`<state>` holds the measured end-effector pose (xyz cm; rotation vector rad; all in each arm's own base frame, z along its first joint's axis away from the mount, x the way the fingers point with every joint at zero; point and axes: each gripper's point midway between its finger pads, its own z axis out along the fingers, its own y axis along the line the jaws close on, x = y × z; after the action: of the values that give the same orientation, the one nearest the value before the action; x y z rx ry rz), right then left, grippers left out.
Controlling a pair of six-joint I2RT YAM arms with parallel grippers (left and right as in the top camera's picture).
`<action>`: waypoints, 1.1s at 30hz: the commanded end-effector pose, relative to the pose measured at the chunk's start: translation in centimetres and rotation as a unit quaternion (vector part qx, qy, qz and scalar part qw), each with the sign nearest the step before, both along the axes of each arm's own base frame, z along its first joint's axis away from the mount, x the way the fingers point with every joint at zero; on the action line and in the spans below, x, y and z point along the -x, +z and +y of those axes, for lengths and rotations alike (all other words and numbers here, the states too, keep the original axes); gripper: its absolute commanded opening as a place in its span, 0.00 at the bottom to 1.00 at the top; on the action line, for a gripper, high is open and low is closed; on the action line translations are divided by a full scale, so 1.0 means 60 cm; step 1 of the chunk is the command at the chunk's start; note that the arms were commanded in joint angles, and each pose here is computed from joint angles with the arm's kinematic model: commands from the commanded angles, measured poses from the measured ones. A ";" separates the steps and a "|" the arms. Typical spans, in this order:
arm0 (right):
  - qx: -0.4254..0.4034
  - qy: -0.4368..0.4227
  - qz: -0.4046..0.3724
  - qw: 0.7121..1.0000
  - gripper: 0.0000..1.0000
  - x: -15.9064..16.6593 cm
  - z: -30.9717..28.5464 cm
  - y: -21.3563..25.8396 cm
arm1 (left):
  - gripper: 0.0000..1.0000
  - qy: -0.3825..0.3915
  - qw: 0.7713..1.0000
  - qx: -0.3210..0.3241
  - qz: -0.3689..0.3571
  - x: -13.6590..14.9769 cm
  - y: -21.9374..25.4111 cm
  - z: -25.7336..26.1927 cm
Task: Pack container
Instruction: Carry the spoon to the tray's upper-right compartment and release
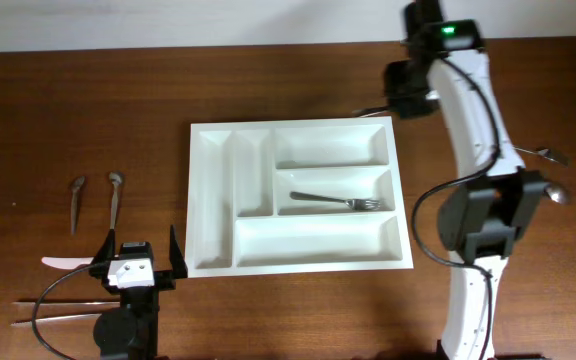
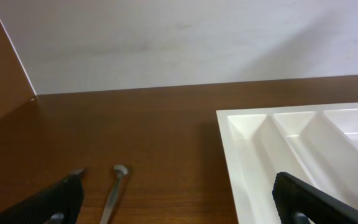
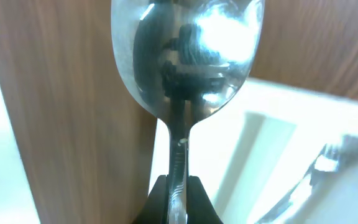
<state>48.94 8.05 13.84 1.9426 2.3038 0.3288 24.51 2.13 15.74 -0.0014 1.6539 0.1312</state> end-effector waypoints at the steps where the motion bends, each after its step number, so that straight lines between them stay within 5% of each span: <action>1: -0.012 -0.027 0.002 1.000 0.05 0.009 0.053 0.006 | 0.99 0.000 1.000 0.003 -0.001 0.000 -0.002 -0.001; 18: 0.017 -0.006 0.064 0.998 0.13 0.070 0.121 -0.067 | 0.99 0.000 1.000 0.003 -0.001 0.000 -0.002 -0.001; 25: 0.028 0.000 0.064 0.998 0.44 0.071 0.114 -0.070 | 0.99 0.000 1.000 0.003 -0.001 0.000 -0.002 -0.001; 33: 0.070 0.034 0.055 0.995 0.92 0.054 0.052 -0.069 | 0.99 -0.001 1.000 0.003 -0.001 0.000 -0.002 -0.001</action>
<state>45.13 14.11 9.94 1.9309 2.4011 0.1504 24.51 2.14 15.74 -0.0016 1.6539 0.1315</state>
